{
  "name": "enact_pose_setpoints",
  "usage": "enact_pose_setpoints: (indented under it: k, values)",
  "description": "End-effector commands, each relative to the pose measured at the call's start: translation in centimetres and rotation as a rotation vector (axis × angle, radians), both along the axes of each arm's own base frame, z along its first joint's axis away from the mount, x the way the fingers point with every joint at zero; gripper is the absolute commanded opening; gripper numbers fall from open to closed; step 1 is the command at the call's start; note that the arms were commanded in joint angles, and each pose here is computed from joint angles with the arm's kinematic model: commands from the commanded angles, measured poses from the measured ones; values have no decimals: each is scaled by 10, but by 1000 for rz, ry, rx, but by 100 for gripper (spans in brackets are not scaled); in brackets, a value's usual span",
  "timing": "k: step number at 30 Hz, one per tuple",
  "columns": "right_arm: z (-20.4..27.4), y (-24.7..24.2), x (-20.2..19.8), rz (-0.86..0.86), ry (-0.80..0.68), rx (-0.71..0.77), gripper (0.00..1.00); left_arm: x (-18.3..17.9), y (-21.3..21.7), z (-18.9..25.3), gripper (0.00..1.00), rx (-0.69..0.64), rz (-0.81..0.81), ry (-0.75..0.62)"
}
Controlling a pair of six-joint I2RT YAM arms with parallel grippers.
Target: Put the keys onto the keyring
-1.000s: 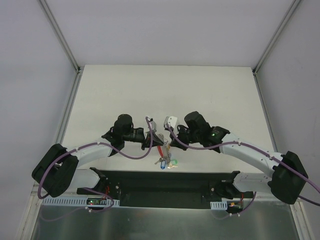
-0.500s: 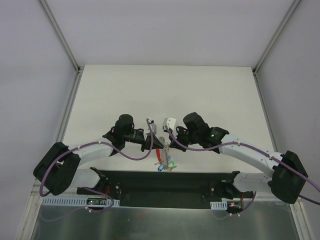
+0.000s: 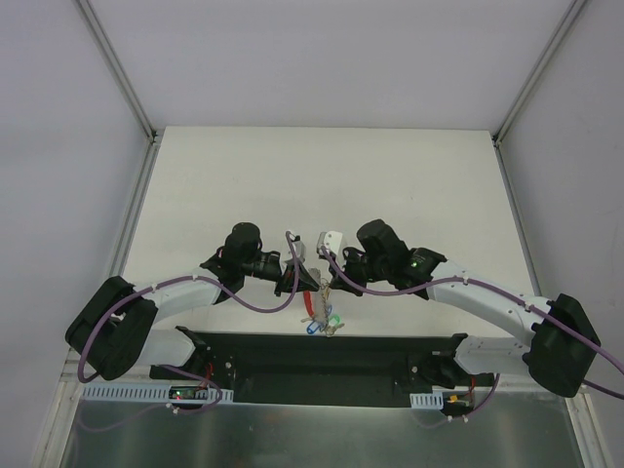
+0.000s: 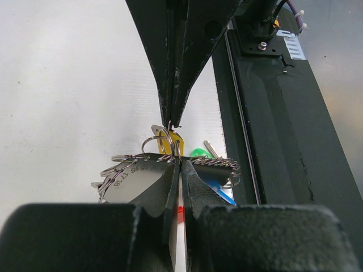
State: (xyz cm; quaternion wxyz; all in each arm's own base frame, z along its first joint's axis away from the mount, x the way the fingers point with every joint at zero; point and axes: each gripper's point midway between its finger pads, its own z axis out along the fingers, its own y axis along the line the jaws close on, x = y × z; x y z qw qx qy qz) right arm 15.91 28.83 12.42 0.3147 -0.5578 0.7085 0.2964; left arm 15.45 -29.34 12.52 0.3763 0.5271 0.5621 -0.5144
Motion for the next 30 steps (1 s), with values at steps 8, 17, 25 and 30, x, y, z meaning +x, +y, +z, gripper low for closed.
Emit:
enact_pose_setpoints:
  k: [8,17,25,30]
  values:
    - [17,12,-6,77,-42,55,1,-3,-7,24,0,-68,-81,-86]
    - [18,10,-3,58,-70,55,1,-3,-3,32,0,-99,-134,-105]
    - [20,3,9,-15,-116,41,1,4,-5,45,0,-92,-227,-120]
    - [27,2,11,-29,-139,68,1,8,-6,44,0,-69,-237,-105]
